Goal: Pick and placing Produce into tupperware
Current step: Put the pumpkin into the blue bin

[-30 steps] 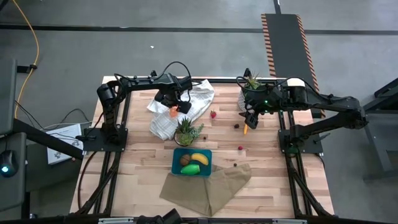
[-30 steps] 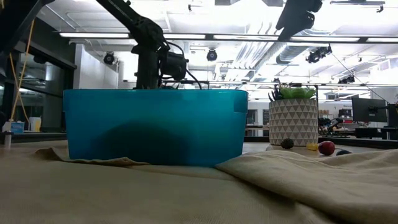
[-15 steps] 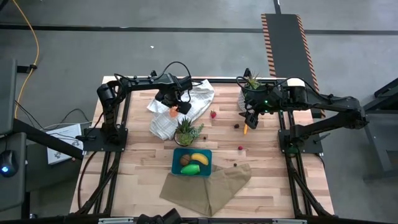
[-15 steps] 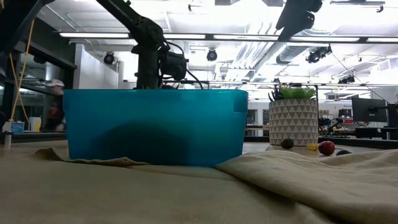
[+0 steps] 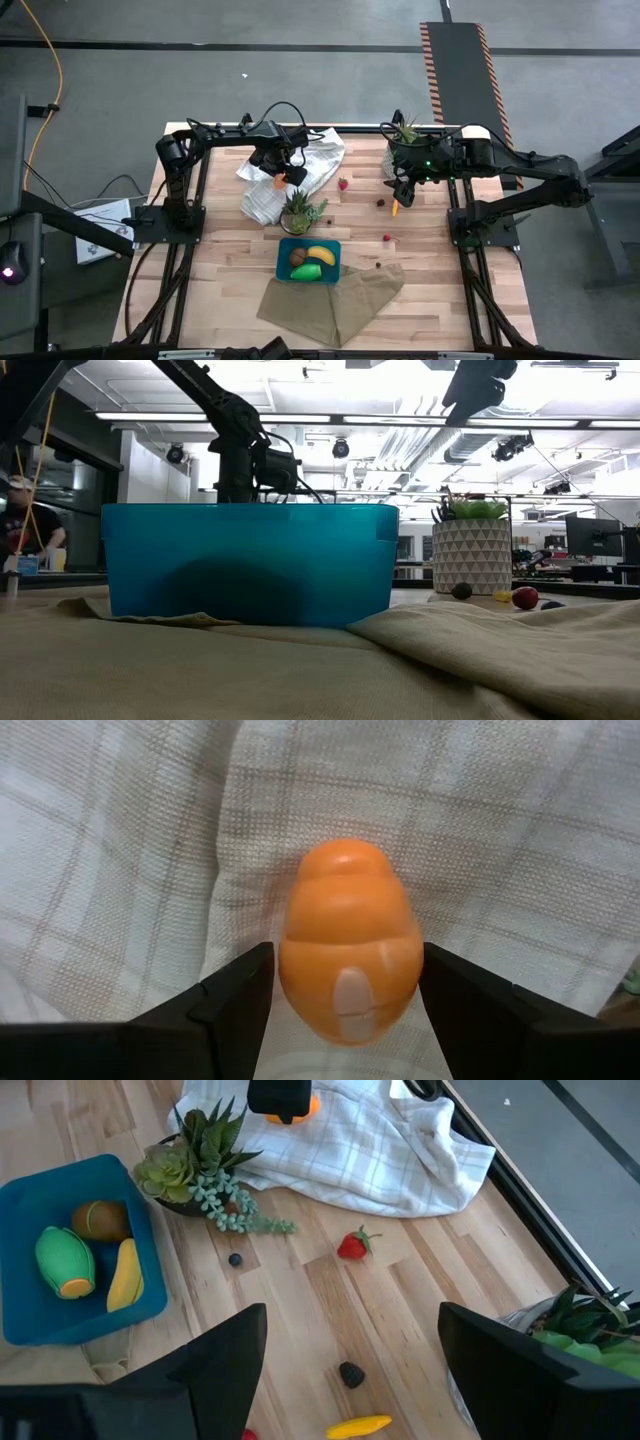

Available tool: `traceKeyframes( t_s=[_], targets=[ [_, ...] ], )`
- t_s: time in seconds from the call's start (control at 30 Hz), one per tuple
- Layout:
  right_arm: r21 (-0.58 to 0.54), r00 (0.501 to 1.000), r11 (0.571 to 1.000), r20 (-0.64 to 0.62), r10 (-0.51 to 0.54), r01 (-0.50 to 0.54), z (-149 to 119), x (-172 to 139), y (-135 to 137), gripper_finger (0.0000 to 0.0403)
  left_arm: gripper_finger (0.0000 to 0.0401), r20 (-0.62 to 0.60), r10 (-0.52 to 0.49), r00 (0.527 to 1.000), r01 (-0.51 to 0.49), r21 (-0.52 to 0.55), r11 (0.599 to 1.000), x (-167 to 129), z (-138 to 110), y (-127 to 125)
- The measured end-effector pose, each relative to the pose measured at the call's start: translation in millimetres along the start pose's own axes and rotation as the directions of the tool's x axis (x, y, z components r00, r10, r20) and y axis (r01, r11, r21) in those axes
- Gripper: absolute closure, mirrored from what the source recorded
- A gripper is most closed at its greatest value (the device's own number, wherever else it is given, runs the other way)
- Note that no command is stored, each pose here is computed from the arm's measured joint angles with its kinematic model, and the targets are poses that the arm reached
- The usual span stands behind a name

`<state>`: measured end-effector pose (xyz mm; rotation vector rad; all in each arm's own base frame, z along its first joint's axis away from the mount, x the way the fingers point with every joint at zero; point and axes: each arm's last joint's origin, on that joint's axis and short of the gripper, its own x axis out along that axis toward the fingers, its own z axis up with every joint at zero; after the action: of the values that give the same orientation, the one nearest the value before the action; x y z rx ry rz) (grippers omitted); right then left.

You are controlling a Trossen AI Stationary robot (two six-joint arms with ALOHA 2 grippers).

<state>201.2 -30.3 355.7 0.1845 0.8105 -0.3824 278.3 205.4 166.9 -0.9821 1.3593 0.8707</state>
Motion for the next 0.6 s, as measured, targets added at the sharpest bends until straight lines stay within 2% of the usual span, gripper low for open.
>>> traceKeyframes(
  t_s=[0.6],
  targets=[
    [-0.003,0.999,1.000,0.036,0.008,-0.008,3.5,-0.1,0.8,0.0117,0.0172,0.009,0.003,1.000,-0.003,0.007,1.000,0.0,0.6,-0.1]
  ],
)
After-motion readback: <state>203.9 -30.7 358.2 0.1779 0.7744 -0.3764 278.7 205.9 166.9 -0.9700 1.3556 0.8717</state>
